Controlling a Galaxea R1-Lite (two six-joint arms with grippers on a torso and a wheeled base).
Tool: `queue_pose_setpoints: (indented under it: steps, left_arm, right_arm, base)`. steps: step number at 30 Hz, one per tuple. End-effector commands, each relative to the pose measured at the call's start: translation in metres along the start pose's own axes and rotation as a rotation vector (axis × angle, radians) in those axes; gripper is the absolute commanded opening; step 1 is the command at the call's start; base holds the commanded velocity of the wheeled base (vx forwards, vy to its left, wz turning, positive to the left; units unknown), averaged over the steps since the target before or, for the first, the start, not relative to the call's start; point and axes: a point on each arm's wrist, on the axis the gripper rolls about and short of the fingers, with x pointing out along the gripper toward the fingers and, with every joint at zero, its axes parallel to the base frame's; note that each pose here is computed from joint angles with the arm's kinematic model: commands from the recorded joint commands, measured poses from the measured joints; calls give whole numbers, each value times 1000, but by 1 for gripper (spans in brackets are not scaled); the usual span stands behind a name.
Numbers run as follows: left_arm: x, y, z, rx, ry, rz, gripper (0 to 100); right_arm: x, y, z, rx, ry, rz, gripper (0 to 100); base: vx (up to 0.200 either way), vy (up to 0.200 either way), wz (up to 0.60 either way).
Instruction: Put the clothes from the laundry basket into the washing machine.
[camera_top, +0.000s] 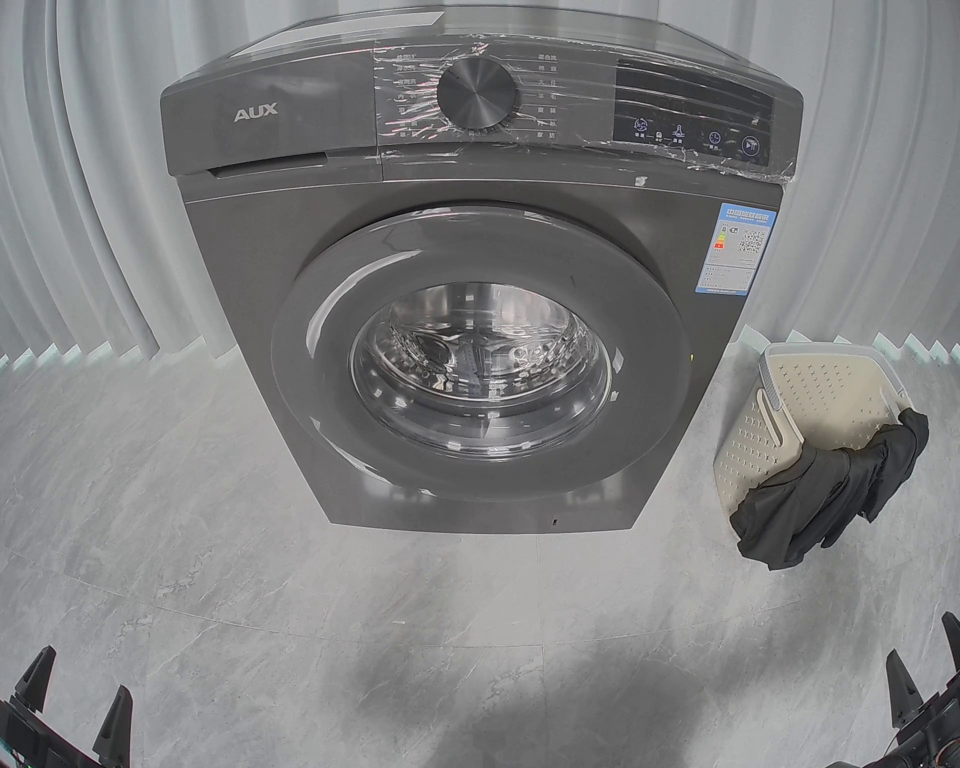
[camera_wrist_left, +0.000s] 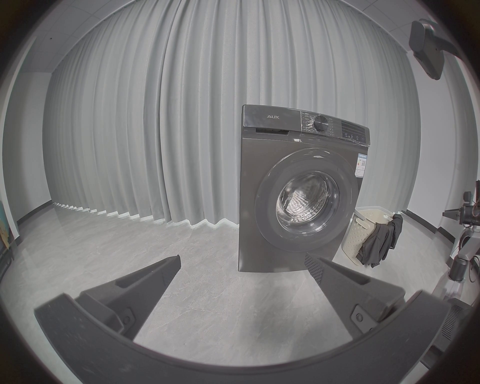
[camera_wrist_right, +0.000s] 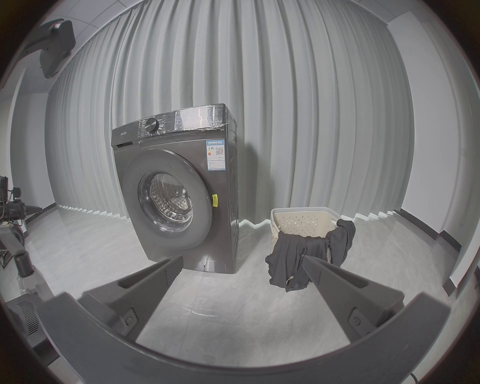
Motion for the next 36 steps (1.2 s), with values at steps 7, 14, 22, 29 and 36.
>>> queue_pose_setpoints:
  steps: [7,14,22,29,36]
  left_arm:
    - [0,0,-4,-6,-3,1,100]
    - [0,0,-4,-4,-3,1,100]
    - [0,0,-5,-3,-1,1,100]
    - [0,0,-4,-6,-3,1,100]
    - [0,0,-4,-3,-3,1,100]
  right_arm:
    - [0,0,-5,0,1,1,100]
    - [0,0,-5,0,1,1,100]
    - [0,0,-5,0,1,1,100]
    - [0,0,-5,0,1,1,100]
    - [0,0,-5,0,1,1,100]
  base:
    - [114,0,0]
    - [200,0,0]
    - [25,0,0]
    - [143,0,0]
    - [29,0,0]
